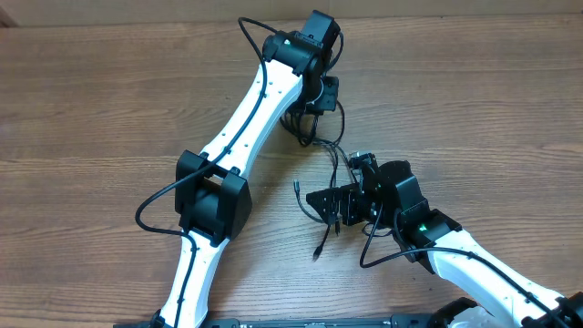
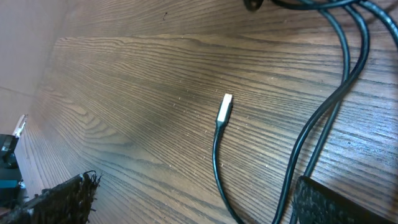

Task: Untangle cables

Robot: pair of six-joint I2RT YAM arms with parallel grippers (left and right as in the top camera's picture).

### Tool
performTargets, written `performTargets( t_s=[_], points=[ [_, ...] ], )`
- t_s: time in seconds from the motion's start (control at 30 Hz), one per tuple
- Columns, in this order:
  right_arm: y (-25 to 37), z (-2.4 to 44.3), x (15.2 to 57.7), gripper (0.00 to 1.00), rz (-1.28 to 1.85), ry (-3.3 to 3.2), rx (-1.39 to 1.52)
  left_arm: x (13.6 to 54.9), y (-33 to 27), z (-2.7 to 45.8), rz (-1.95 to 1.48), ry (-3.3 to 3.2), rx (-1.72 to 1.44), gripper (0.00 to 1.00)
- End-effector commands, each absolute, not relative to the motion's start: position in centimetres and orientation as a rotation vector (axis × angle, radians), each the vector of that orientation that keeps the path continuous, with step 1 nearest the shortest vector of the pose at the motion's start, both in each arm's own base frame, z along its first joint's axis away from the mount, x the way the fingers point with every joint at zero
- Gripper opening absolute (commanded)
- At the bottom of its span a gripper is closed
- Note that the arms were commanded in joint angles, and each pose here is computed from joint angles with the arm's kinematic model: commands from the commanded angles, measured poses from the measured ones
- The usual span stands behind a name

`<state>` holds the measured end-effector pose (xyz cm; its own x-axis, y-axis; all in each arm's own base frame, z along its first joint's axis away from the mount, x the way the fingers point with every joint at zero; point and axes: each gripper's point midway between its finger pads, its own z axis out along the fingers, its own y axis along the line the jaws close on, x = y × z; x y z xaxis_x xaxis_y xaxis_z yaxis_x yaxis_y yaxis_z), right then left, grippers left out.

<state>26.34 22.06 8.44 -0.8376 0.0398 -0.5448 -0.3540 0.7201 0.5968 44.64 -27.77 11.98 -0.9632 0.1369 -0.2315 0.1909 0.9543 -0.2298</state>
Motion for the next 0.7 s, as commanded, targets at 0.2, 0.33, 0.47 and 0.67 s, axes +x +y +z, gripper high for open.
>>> performTargets(
  t_s=[0.2, 0.33, 0.47, 0.67],
  points=[
    [22.1, 8.5, 26.4, 1.0, 0.977, 2.384, -0.238, 43.7, -27.9, 7.9, -0.35, 2.939, 0.3, 0.04],
    [22.1, 8.5, 26.4, 1.0, 0.977, 2.384, -0.238, 43.4, -27.9, 5.5, -0.34, 2.94, 0.366, 0.04],
    [22.1, 8.5, 26.4, 1.0, 0.977, 2.384, -0.238, 43.5, -28.3, 4.4, -0.341, 2.911, 0.438, 0.06],
    [22.1, 8.5, 26.4, 1.0, 0.976, 2.384, -0.238, 44.1, -28.0, 3.9, -0.255, 2.866, 0.484, 0.13]
  ],
)
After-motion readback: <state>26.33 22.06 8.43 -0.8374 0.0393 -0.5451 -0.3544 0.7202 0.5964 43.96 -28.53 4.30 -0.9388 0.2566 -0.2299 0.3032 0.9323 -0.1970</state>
